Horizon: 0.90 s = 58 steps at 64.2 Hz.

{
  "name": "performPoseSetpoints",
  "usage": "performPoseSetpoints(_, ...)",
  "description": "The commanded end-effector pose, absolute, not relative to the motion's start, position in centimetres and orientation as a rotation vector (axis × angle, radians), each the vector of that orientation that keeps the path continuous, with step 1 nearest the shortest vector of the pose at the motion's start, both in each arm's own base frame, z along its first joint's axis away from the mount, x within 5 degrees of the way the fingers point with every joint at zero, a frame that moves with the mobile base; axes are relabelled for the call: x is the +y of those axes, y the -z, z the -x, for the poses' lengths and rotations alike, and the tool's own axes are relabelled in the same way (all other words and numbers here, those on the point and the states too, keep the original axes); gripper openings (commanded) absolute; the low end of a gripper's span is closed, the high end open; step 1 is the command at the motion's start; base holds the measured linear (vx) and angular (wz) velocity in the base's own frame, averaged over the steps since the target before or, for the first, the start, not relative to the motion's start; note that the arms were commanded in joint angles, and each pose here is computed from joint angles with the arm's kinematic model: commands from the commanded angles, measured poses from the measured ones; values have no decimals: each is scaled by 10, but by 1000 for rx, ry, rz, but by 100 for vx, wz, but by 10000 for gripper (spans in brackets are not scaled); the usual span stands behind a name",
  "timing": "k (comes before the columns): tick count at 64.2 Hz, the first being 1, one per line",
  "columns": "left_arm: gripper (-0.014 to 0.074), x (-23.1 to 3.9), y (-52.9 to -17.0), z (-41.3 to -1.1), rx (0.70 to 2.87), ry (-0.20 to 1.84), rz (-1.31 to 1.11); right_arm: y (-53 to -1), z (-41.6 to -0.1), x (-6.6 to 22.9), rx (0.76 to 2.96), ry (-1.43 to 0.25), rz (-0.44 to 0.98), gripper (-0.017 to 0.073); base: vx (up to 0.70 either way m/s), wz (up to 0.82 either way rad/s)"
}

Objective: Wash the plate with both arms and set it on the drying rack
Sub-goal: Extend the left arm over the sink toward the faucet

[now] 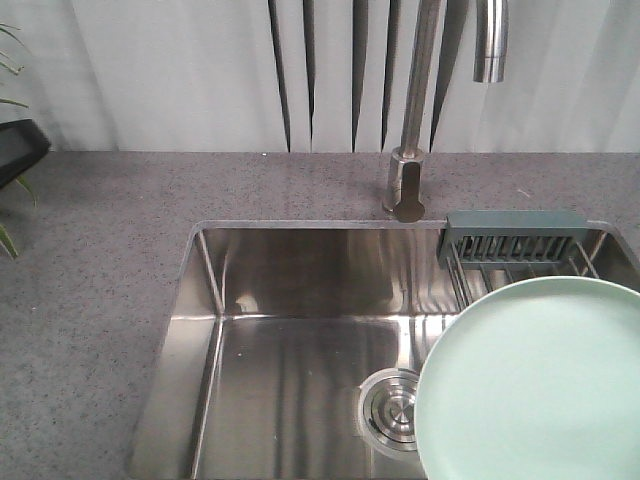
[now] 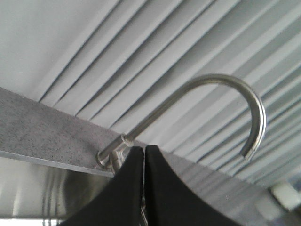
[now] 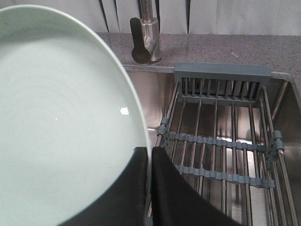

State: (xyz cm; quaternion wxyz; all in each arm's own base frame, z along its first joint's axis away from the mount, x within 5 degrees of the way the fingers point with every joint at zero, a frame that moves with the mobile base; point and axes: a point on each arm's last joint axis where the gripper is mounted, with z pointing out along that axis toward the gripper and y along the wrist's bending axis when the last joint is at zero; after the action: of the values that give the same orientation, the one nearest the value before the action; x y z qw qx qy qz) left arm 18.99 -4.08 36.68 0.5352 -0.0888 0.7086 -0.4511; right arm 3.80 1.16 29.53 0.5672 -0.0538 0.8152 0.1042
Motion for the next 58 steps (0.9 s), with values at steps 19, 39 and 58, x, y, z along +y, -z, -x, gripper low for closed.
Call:
performPoseSetpoints(19,404,-84,-372,-270,1736,1310,-6,-310,-40,11,1823,-246,117,-5,0,0)
performPoseSetpoints(39,638,-158,-358,-340,1820,1358,-80,-310,-40,11,1823,-246,117,-5,0,0)
performPoseSetpoints(58,574,-217,-333,-397,1845,1392,-112,-310,-40,11,1824,-246,117,-5,0,0)
